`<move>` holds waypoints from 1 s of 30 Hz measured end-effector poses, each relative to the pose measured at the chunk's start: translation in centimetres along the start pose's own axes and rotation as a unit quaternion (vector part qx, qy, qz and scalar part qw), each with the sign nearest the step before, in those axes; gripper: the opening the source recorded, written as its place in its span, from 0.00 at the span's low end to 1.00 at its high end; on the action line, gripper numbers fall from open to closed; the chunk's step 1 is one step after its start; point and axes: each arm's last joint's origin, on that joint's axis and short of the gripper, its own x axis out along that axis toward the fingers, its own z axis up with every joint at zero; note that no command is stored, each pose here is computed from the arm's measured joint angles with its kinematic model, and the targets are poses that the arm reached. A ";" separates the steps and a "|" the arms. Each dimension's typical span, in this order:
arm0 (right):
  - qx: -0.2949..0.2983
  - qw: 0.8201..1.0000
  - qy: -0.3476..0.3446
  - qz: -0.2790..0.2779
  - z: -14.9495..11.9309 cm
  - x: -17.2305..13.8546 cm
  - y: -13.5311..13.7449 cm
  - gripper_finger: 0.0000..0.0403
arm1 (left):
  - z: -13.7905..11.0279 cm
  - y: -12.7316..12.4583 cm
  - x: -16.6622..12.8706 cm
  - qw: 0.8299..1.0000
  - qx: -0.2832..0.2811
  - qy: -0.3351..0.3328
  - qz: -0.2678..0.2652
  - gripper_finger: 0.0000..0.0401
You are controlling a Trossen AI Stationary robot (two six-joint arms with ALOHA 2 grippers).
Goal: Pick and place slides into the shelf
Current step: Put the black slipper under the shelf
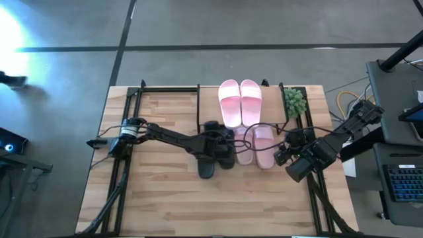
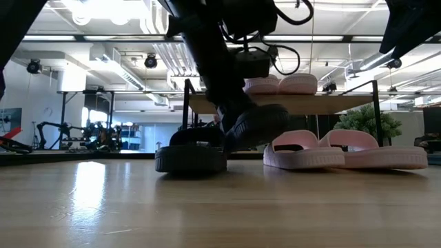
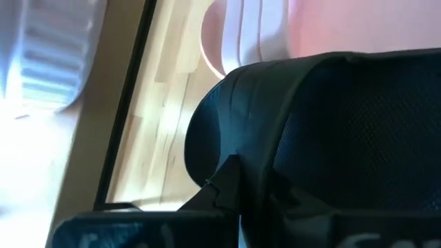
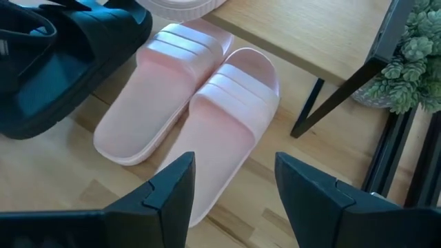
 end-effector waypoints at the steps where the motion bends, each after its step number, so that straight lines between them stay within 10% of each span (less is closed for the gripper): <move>1: 0.000 1.000 0.000 0.000 0.0 0.0 0.0 0.48 | 0.1 0.0 0.0 1.000 0.002 -0.005 -0.004 0.00; 30: 0.000 1.000 0.002 0.000 0.0 0.0 0.0 0.48 | 0.2 -0.3 0.1 0.999 0.009 -0.008 -0.036 0.01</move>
